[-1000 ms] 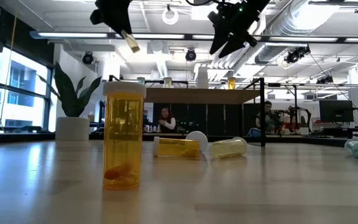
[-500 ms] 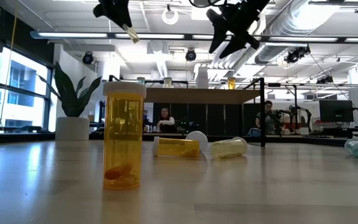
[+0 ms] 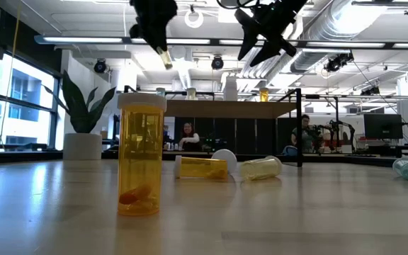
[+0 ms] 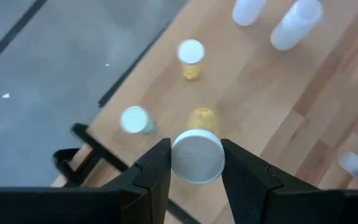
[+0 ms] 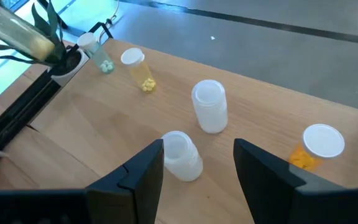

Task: Pick and place medicine bottles onto shelf by color
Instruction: Put the left yellow pill bottle aligned with the other yellow pill bottle on the shelf, then put the bottom orange pill bottle aligned with the other orange pill bottle on the shelf

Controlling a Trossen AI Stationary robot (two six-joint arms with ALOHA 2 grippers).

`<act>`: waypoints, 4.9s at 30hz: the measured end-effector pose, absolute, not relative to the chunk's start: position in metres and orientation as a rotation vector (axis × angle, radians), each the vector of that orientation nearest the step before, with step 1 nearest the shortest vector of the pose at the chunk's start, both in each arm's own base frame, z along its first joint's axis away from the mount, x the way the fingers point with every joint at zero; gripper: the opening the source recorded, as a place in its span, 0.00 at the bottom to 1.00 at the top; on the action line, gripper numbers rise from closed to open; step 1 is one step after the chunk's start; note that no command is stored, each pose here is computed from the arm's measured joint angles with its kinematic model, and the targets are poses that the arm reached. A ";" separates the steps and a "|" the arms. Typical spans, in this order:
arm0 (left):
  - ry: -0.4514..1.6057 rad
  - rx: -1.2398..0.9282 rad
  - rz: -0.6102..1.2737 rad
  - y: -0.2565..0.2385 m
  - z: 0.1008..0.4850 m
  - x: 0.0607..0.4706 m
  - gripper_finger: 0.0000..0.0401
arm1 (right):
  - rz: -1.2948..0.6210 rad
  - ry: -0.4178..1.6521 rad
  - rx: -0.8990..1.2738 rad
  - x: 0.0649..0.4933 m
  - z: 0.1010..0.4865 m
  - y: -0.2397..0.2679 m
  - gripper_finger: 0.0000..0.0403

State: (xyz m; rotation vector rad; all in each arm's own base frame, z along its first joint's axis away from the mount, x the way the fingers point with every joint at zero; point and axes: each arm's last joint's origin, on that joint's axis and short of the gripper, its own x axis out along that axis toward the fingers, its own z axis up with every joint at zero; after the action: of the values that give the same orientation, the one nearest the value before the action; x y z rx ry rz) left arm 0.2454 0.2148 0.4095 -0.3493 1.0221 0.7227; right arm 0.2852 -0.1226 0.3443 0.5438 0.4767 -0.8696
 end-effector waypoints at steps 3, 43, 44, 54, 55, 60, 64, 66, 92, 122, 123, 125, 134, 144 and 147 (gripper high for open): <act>1.068 -0.352 0.699 0.219 0.395 0.260 0.29 | -0.870 0.477 0.544 0.285 0.344 -0.123 0.46; 1.236 -0.144 0.563 0.213 0.333 0.335 0.29 | -0.888 0.549 0.538 0.280 0.339 -0.122 0.46; 1.238 -0.142 0.561 0.213 0.332 0.335 0.29 | -0.888 0.549 0.538 0.280 0.339 -0.122 0.46; 1.267 -0.125 0.552 0.217 0.325 0.338 0.29 | -0.888 0.549 0.538 0.280 0.339 -0.122 0.46; 1.268 -0.124 0.553 0.217 0.325 0.337 0.29 | -0.888 0.549 0.538 0.280 0.339 -0.122 0.46; 1.267 -0.120 0.560 0.217 0.325 0.338 0.29 | -0.888 0.549 0.538 0.280 0.339 -0.122 0.46; 1.266 -0.119 0.561 0.217 0.325 0.338 0.29 | -0.888 0.549 0.538 0.280 0.339 -0.122 0.46; 1.267 -0.117 0.561 0.217 0.325 0.338 0.29 | -0.888 0.549 0.538 0.280 0.339 -0.122 0.46; 1.235 -0.091 0.571 0.219 0.326 0.341 0.38 | -0.888 0.548 0.541 0.281 0.339 -0.122 0.46; 1.192 -0.100 0.481 0.195 0.396 0.307 0.38 | -0.815 0.563 0.570 0.283 0.339 -0.119 0.46; 1.177 -0.104 0.472 0.193 0.400 0.305 0.38 | -0.810 0.565 0.565 0.283 0.339 -0.118 0.46; 1.149 -0.114 0.452 0.190 0.407 0.300 0.38 | -0.792 0.575 0.541 0.285 0.339 -0.114 0.46; 1.042 -0.158 0.346 0.175 0.420 0.286 0.38 | -0.724 0.601 0.481 0.292 0.339 -0.095 0.46; 0.954 -0.234 0.392 0.154 0.376 0.254 0.38 | -0.646 0.621 0.466 0.297 0.339 -0.079 0.46; 0.906 -0.248 0.408 0.144 0.370 0.242 0.38 | -0.562 0.645 0.462 0.299 0.339 -0.071 0.46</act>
State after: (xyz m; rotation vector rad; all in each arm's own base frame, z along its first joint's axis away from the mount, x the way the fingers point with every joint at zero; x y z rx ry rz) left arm 0.2419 0.1440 0.3697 -0.2480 0.9056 0.4075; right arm 0.2987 -0.0711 0.3387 0.4621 0.6448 -0.5624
